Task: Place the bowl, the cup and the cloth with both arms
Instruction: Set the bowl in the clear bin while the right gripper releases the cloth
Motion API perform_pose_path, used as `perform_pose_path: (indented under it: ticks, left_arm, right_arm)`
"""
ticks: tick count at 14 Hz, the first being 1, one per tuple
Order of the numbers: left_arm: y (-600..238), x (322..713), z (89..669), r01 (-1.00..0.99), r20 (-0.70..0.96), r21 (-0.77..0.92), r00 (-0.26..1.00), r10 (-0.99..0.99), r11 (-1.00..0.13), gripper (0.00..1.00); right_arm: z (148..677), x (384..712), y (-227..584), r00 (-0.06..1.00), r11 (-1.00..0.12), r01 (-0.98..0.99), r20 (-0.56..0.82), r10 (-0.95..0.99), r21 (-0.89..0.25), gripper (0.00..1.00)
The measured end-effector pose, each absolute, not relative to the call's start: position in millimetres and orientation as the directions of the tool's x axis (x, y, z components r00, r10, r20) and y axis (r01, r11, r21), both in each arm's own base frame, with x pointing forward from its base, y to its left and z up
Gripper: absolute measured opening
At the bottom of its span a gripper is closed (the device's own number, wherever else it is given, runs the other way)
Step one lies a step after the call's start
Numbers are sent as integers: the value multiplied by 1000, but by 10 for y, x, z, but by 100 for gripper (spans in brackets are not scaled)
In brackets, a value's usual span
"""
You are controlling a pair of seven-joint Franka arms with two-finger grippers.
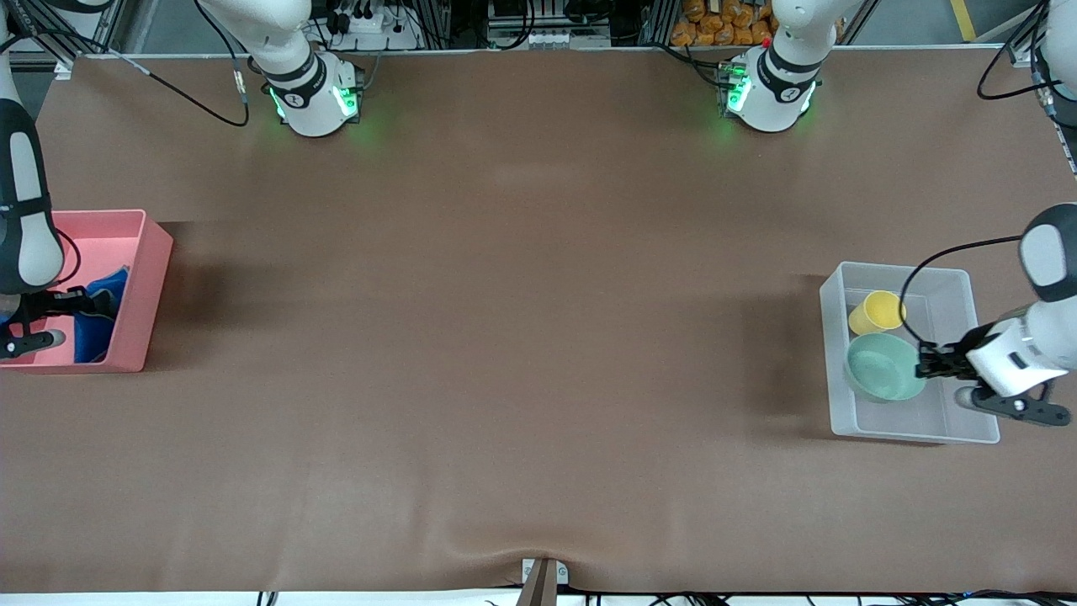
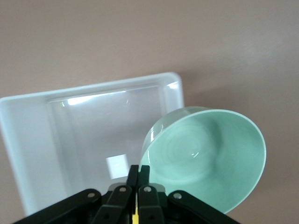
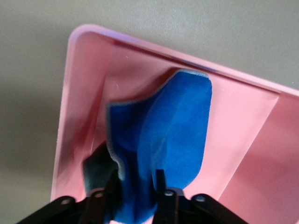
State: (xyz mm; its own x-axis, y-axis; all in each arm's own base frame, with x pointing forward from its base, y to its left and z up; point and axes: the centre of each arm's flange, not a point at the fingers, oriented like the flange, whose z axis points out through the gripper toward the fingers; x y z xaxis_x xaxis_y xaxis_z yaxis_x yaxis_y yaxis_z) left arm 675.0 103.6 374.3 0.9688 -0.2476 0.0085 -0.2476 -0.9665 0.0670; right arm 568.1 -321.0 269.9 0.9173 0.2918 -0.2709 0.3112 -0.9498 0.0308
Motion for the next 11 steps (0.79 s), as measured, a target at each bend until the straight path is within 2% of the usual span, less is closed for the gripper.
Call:
perform_pose_path:
  ticks: [3,5,6,9,11]
  left_arm:
    - [1465,6713,3489,-248,-3,97,968,-249,-964,2]
    - [1579,6742,3321,-232,-9,114,972,-234,-966,2]
    - [1596,6759,3264,-230,-8,118,973,-232,-966,2]
    - [1719,6751,3066,-226,-26,102,973,-229,-969,2]
    - [1817,6737,2882,-213,-35,105,976,-217,-971,2]
  right_arm:
    - [2874,5819,-3088,923,-952,305,-252,291,20,72]
    - [3221,5936,-3000,934,-964,263,-238,265,-40,93]
    - [3443,5997,-2951,941,-966,249,-220,257,-63,100]
    - [3969,6175,-2661,971,-982,178,-147,186,-67,100]
    - [4124,6316,-2278,986,-994,98,-132,102,-39,100]
